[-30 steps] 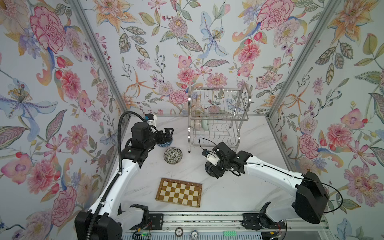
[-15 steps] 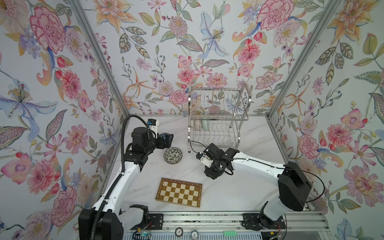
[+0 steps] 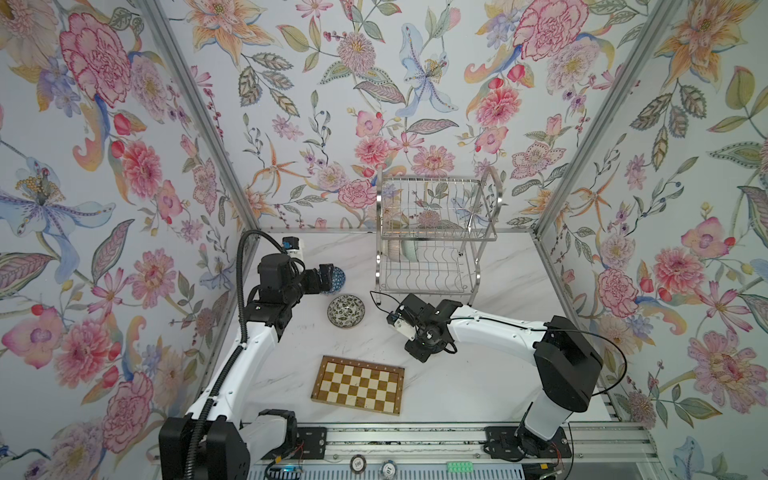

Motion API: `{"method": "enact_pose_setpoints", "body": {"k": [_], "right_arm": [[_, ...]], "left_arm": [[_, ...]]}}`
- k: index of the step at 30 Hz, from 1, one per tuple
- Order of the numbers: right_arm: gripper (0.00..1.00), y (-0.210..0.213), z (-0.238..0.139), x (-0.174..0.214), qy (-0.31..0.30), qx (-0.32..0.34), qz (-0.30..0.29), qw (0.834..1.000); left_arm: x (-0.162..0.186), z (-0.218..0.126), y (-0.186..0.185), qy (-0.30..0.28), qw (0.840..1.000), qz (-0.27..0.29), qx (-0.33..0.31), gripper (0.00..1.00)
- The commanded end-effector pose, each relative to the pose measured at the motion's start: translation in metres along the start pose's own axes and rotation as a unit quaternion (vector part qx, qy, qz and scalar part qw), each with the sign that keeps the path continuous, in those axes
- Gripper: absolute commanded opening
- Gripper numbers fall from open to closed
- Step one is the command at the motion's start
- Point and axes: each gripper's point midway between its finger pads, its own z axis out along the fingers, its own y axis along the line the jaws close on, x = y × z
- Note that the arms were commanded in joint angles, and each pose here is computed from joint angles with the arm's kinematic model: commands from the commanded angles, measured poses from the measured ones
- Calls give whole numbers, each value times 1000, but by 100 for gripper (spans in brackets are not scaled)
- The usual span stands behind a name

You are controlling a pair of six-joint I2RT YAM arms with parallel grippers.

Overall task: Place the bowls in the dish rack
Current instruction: 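Close the right gripper on the bowl rim and lift it, then carry the bowl to the rack with the right gripper while the left hovers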

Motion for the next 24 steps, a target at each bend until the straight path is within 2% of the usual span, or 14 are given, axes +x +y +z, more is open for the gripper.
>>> {"method": "enact_pose_setpoints", "body": {"k": [1, 6, 24], "right_arm": [[35, -3, 0, 0, 14, 17, 16, 1000], [29, -4, 7, 6, 36, 35, 13, 999], [19, -9, 1, 10, 39, 60, 18, 997]], "left_arm": [[0, -2, 13, -8, 999, -5, -31, 99], [1, -1, 16, -6, 999, -7, -38, 99], [5, 3, 16, 0, 999, -14, -37, 99]]}}
